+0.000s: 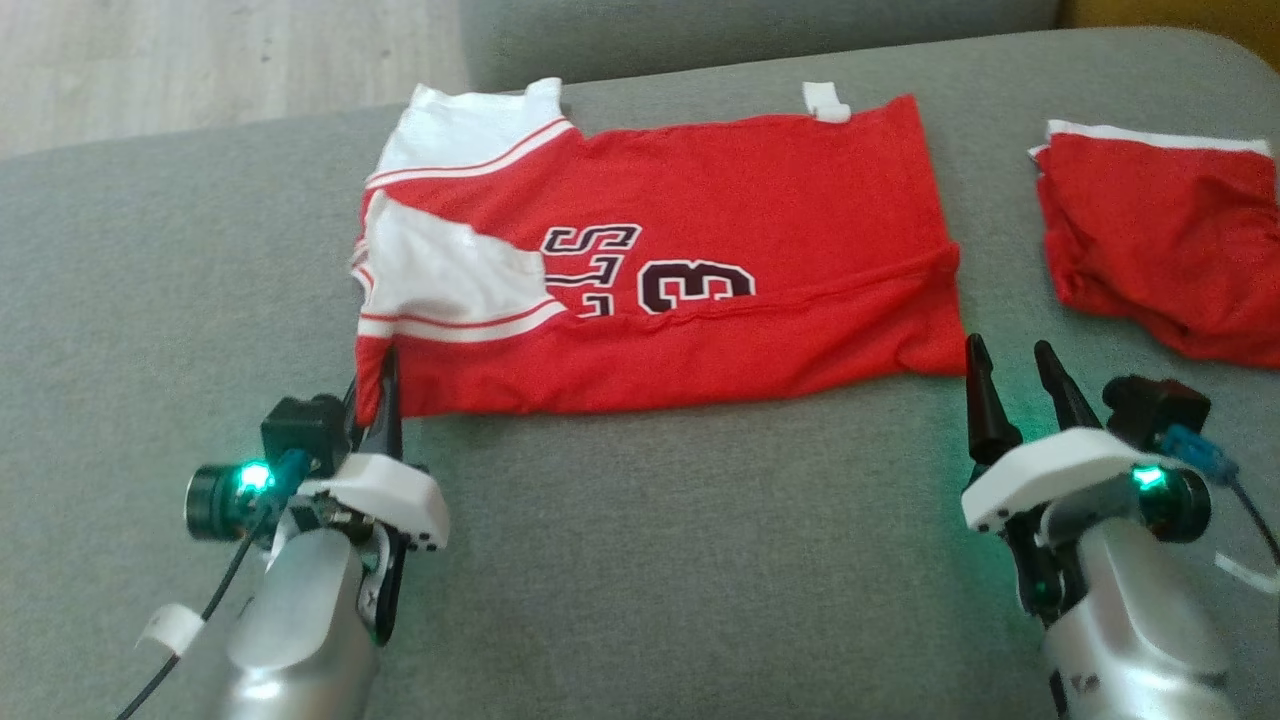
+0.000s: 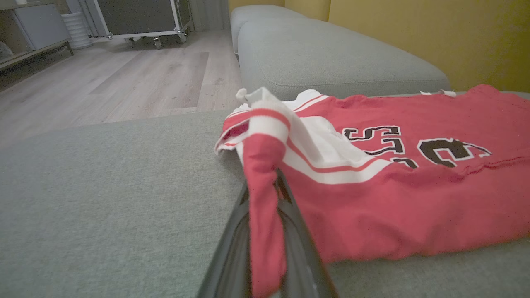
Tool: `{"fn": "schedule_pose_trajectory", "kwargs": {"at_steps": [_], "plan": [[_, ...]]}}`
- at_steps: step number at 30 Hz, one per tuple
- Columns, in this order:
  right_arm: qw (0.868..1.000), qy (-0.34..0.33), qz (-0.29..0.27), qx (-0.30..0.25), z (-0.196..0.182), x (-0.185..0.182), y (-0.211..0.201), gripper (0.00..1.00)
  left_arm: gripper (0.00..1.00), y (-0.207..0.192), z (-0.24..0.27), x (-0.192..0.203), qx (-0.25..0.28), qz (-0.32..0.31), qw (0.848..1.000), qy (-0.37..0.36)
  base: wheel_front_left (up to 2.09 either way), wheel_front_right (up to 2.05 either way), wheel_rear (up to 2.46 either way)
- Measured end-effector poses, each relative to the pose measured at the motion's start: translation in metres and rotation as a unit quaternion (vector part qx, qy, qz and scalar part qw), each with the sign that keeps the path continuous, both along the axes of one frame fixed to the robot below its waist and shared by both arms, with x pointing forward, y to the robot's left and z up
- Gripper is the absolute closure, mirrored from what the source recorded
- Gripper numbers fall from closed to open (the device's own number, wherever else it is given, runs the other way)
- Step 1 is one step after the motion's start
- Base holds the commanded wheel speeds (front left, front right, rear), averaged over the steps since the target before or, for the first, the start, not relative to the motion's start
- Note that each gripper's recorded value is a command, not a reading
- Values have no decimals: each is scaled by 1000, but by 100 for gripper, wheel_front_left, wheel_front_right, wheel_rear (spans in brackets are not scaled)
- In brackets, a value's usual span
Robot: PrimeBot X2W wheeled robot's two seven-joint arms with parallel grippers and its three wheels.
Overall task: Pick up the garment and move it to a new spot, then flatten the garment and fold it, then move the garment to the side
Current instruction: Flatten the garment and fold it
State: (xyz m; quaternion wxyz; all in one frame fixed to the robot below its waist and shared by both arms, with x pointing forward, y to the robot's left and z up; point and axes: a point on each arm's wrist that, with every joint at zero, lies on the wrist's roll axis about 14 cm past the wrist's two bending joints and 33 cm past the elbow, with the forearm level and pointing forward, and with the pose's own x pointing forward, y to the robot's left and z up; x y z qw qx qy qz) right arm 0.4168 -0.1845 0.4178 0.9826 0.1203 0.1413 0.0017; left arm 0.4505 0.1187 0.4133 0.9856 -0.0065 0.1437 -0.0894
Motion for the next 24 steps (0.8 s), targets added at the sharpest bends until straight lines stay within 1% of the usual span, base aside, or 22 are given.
{"fn": "schedule_pose_trajectory", "kwargs": {"at_steps": [6,7,10,15,16,17,18,21,24], "plan": [[997,72,4,19,-27,12,8,0,100,1,30,6,-2,-2,999,-54,0,0,0],[996,83,6,16,-31,14,9,0,100,2,33,7,-4,-1,998,-60,0,0,0],[994,108,24,-19,-42,18,11,0,100,1,37,9,-7,-2,998,-68,0,0,0],[989,138,41,-29,-52,25,19,0,100,0,37,9,-8,-4,997,-71,0,0,0],[988,140,48,-35,-52,28,20,9,100,0,35,8,-7,-5,998,-69,0,0,0],[988,142,53,-41,-52,30,22,90,100,0,34,8,-7,-6,998,-67,0,0,0],[987,142,60,-50,-51,31,24,100,100,0,32,7,-6,-5,998,-65,0,0,0],[985,140,74,-69,-50,32,26,100,100,1,29,4,-4,-5,998,-59,0,0,0],[986,133,72,-73,-46,28,24,100,100,2,26,-2,-1,-4,999,-53,0,0,0]]}}
